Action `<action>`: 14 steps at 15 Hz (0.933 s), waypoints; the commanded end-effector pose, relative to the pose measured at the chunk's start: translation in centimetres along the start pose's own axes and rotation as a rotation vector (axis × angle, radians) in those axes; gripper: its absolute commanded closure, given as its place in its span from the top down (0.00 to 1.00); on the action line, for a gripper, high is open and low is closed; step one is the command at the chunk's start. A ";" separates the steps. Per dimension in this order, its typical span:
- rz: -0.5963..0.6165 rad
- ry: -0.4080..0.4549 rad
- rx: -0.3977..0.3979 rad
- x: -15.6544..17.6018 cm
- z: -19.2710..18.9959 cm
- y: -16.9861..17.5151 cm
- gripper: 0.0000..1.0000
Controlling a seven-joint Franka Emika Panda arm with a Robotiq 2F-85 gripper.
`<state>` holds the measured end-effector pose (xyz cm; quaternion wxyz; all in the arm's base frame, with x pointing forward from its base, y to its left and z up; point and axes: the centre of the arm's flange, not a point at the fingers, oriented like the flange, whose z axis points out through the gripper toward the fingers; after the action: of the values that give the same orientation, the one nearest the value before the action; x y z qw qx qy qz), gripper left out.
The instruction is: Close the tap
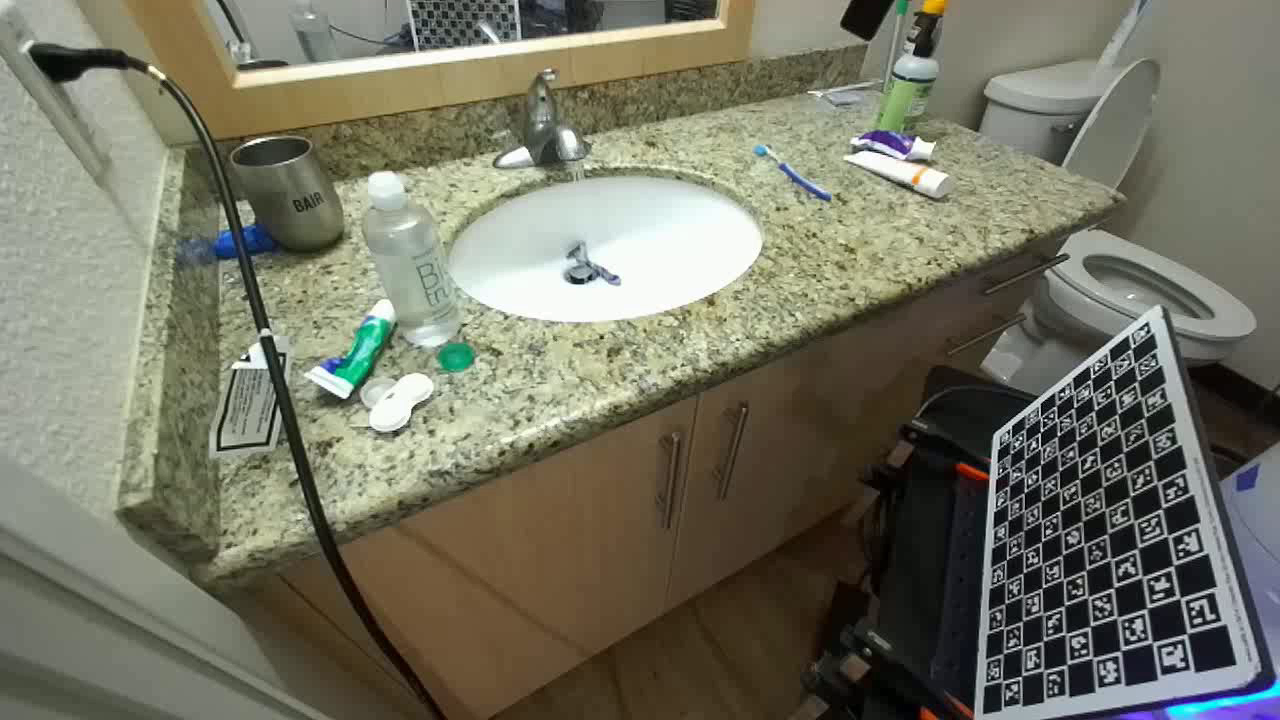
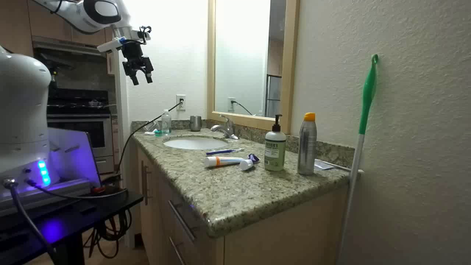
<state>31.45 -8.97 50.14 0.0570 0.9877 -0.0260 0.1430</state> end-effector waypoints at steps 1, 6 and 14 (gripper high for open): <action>0.000 0.000 0.000 0.0 0.0 0.0 1.00; 0.116 0.131 -0.220 7.5 6.9 -4.6 1.00; 0.244 0.320 -0.552 20.5 11.2 -2.9 1.00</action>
<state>47.05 -7.68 44.98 0.2531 0.9144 -0.1314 0.2873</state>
